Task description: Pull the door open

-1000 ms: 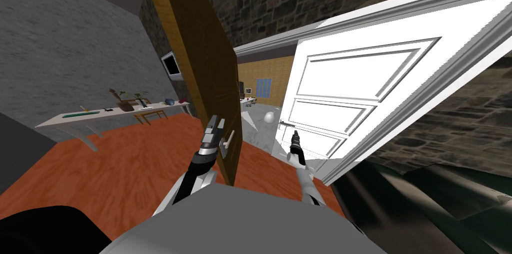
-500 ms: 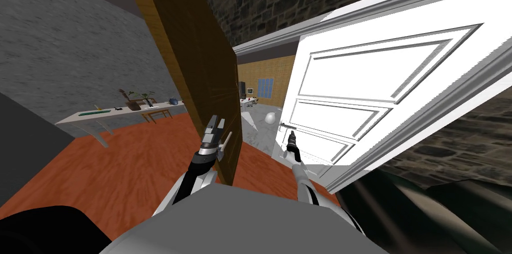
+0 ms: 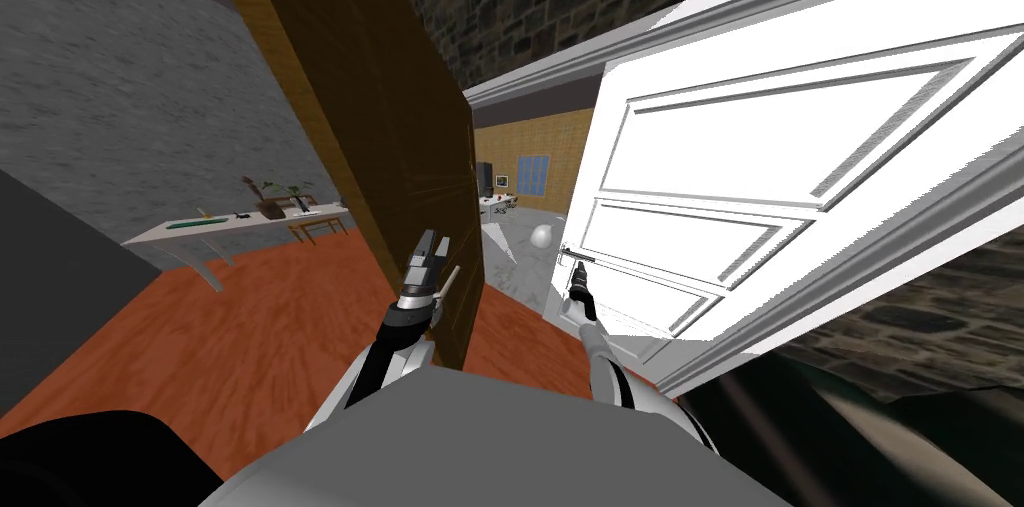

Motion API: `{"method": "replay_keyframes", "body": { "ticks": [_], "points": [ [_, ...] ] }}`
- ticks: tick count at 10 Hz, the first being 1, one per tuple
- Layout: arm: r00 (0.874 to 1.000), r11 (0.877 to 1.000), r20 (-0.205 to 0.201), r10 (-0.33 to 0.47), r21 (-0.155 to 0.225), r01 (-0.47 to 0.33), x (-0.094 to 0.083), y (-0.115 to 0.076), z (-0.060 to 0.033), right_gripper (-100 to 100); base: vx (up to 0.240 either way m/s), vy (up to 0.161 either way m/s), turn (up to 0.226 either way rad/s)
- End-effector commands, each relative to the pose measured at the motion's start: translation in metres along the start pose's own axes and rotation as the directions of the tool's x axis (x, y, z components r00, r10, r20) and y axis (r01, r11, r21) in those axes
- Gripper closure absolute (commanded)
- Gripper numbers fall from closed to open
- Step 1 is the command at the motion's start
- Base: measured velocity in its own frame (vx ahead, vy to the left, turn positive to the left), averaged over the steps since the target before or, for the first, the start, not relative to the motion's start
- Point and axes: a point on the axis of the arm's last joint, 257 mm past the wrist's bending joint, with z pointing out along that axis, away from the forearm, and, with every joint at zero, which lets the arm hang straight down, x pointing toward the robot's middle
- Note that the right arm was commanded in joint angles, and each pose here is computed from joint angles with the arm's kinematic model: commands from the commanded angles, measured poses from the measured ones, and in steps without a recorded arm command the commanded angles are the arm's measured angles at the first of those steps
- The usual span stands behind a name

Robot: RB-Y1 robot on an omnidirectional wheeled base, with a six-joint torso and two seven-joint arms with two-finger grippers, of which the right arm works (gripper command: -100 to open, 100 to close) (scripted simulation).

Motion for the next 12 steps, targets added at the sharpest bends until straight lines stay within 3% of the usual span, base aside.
{"method": "replay_keyframes", "body": {
  "ticks": [1, 5, 7, 10, 12],
  "points": [
    [1.000, 1.000, 0.000, -0.008, -0.005, 0.008, -0.003, 0.002, 0.0017, -100, -0.017, -0.006, 0.227],
    [0.999, 0.999, -0.012, -0.031, -0.017, 0.031, -0.005, 0.007, 0.0052, -100, -0.002, -0.016, 0.246],
    [0.999, 0.999, -0.027, -0.037, -0.020, 0.037, 0.002, 0.008, 0.0043, -100, 0.130, -0.113, 0.182],
    [0.998, 0.999, -0.053, -0.032, -0.016, 0.031, 0.019, 0.005, -0.0004, -100, 0.158, -0.138, -0.107],
    [0.997, 1.000, -0.072, -0.023, -0.010, 0.022, 0.033, 0.002, -0.0053, -100, 0.199, -0.086, -0.323]
  ]
}}
